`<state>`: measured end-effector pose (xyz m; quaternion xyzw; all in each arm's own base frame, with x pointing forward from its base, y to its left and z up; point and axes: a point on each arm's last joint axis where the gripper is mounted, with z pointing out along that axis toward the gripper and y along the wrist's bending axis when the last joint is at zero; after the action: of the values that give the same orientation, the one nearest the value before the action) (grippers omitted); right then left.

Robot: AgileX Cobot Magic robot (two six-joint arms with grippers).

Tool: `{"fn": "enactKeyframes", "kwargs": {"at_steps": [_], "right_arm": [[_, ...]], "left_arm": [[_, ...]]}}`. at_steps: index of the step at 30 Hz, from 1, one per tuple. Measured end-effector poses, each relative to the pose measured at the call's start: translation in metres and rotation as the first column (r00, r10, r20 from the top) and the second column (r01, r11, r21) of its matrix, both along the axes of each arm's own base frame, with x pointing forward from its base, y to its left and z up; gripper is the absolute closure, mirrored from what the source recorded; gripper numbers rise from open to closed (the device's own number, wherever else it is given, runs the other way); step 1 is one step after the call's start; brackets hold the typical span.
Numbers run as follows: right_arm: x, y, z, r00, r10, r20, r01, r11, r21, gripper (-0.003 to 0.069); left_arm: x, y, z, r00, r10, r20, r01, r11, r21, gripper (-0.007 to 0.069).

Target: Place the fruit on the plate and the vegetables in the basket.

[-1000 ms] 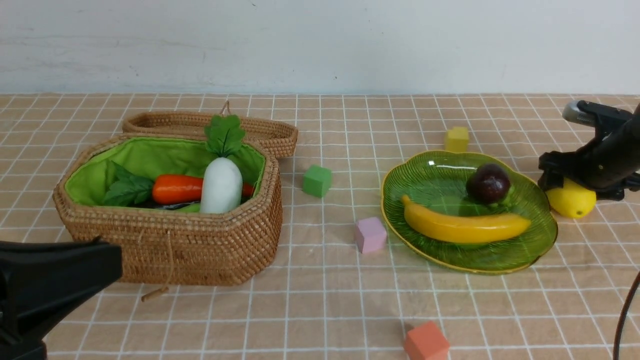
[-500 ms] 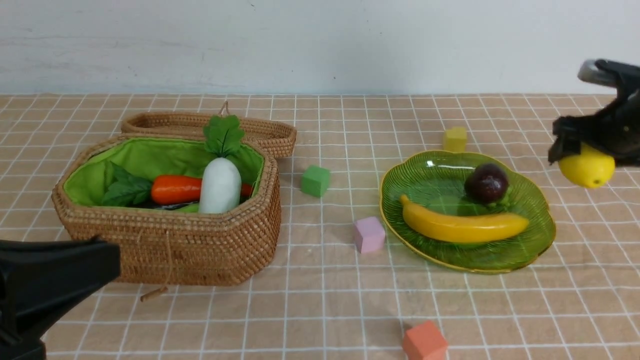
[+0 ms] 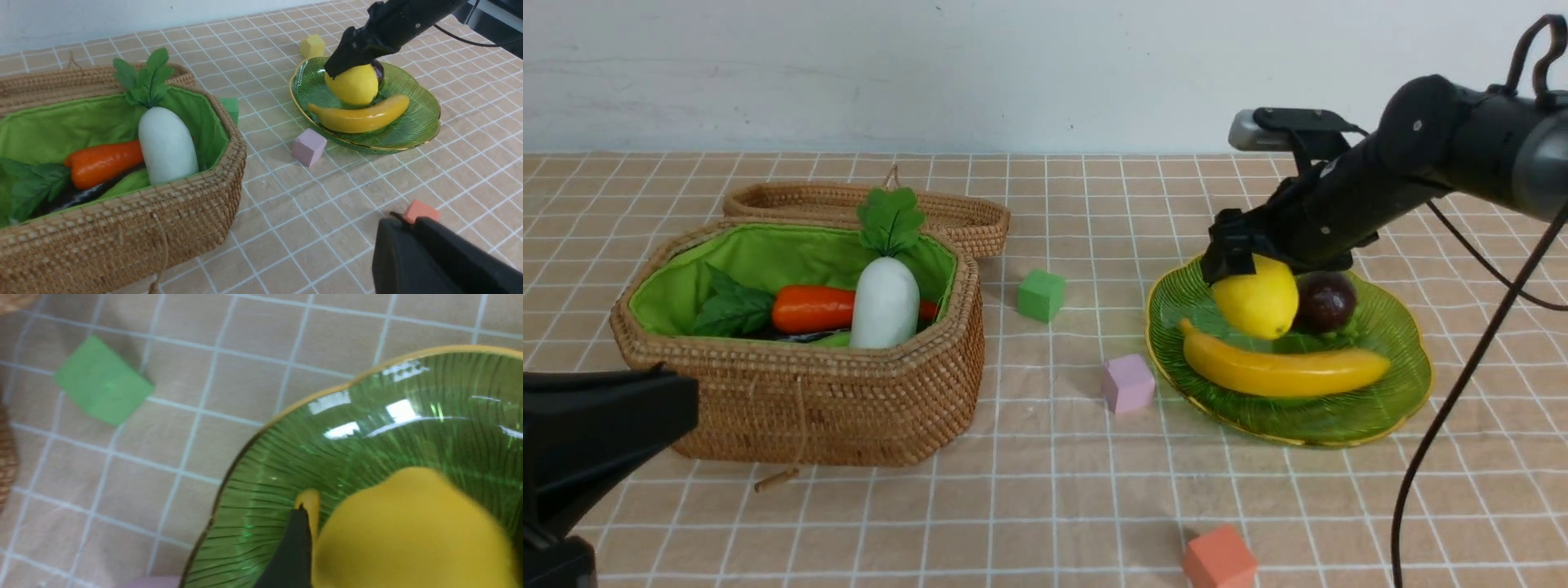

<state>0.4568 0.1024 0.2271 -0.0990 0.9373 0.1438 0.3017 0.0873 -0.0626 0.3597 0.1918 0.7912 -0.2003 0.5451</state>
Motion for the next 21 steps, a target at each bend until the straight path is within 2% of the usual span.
{"fn": "enactKeyframes", "kwargs": {"at_steps": [4, 9, 12, 13, 14, 15, 19, 21], "right_arm": [[-0.002, -0.001, 0.008, 1.0, -0.011, 0.006, 0.011, 1.0, 0.008, -0.0005], [-0.022, -0.003, 0.05, 0.999, 0.02, 0.026, -0.021, 1.0, 0.005, 0.0091], [-0.049, -0.008, 0.088, 0.998, 0.053, 0.031, -0.052, 0.998, -0.023, 0.0213], [-0.065, -0.011, 0.105, 0.997, 0.066, 0.036, -0.065, 0.997, -0.032, 0.0283], [-0.068, -0.012, 0.108, 0.997, 0.066, 0.043, -0.064, 0.997, -0.034, 0.0295], [-0.094, -0.016, 0.124, 0.996, 0.08, 0.03, -0.078, 0.996, -0.041, 0.0412], [-0.161, -0.027, 0.145, 0.996, 0.083, 0.018, -0.082, 0.996, -0.037, 0.0617], [-0.179, -0.03, 0.142, 0.997, 0.074, -0.003, -0.074, 0.997, -0.03, 0.0654]], "left_arm": [[0.001, 0.0, 0.002, 0.999, 0.0, 0.032, 0.0, 1.0, 0.004, 0.0587], [0.001, -0.002, 0.009, 0.995, -0.016, 0.102, 0.019, 0.999, -0.029, 0.0587], [-0.004, 0.003, 0.011, 0.991, -0.017, 0.131, 0.025, 0.998, -0.053, 0.0615], [-0.008, 0.007, 0.01, 0.989, -0.016, 0.146, 0.026, 0.998, -0.063, 0.0631], [-0.009, 0.008, 0.01, 0.989, -0.016, 0.149, 0.026, 0.998, -0.065, 0.0634], [-0.019, 0.017, 0.006, 0.984, -0.012, 0.179, 0.029, 0.995, -0.091, 0.0638], [-0.048, 0.044, -0.013, 0.969, 0.012, 0.247, 0.04, 0.978, -0.204, 0.0638], [-0.055, 0.049, -0.02, 0.966, 0.019, 0.257, 0.044, 0.971, -0.234, 0.0638]]}}
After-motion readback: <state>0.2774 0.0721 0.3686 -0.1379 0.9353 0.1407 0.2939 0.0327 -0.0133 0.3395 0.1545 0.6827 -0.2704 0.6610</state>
